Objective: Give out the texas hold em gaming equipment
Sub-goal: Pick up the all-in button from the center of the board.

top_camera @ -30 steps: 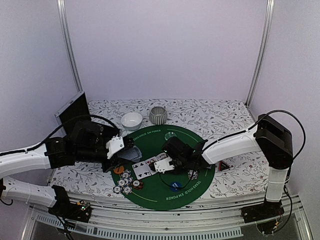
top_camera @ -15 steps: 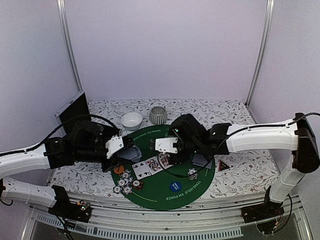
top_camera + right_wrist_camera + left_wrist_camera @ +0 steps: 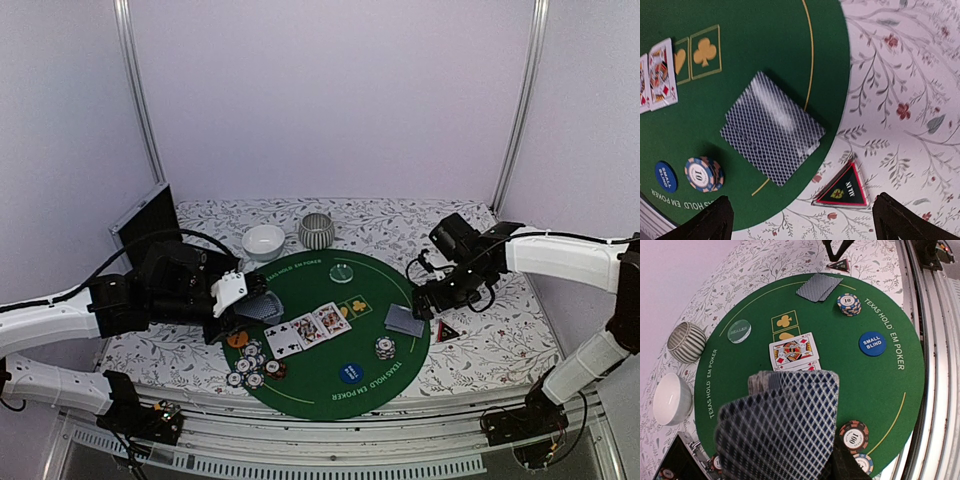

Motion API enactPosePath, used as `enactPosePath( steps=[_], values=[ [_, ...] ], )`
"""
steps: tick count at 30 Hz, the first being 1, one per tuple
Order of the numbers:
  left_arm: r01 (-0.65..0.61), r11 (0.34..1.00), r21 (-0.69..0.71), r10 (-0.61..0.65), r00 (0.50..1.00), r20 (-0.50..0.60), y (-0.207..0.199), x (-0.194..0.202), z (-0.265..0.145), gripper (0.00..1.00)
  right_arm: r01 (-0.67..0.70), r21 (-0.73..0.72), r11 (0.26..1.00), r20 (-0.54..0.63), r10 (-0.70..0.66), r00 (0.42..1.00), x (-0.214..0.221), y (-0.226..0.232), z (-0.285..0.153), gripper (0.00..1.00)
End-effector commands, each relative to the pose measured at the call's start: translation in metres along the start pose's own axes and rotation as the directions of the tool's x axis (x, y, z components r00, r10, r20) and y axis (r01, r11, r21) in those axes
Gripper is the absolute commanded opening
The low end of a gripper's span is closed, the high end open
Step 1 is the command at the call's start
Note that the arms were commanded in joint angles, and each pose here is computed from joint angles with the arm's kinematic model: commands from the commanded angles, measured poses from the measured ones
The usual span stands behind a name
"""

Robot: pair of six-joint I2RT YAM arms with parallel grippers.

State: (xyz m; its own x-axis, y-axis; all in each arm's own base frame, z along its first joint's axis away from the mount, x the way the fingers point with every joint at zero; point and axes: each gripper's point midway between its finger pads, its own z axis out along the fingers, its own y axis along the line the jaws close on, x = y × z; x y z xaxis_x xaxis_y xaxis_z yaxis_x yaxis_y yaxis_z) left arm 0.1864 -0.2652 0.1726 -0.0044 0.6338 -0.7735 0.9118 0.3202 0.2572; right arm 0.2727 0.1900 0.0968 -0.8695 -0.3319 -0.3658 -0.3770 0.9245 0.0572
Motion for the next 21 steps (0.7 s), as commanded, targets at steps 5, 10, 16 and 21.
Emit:
enactPosePath(
  steps=[5,10,16,21],
  values=[
    [0.003,1.000,-0.003,-0.003,0.999,0.035,0.002,-0.011,-0.005,0.35,-0.052,-0.056,0.997,-0.198,0.040,0.979,0.024,-0.013,0.020,0.99],
    [0.001,1.000,0.002,-0.001,0.999,0.035,0.001,-0.011,-0.005,0.35,0.144,-0.016,0.989,-0.158,-0.144,0.977,0.000,-0.023,0.023,0.99],
    [-0.001,1.000,-0.012,0.001,0.999,0.047,0.002,-0.013,-0.009,0.36,0.354,-0.092,0.931,-0.276,-0.366,0.889,0.042,-0.028,0.043,0.99],
    [-0.002,1.000,-0.009,0.002,0.999,0.045,0.002,-0.012,-0.008,0.36,0.341,-0.128,0.931,-0.327,-0.364,0.872,0.058,-0.026,0.054,0.99]
  ],
)
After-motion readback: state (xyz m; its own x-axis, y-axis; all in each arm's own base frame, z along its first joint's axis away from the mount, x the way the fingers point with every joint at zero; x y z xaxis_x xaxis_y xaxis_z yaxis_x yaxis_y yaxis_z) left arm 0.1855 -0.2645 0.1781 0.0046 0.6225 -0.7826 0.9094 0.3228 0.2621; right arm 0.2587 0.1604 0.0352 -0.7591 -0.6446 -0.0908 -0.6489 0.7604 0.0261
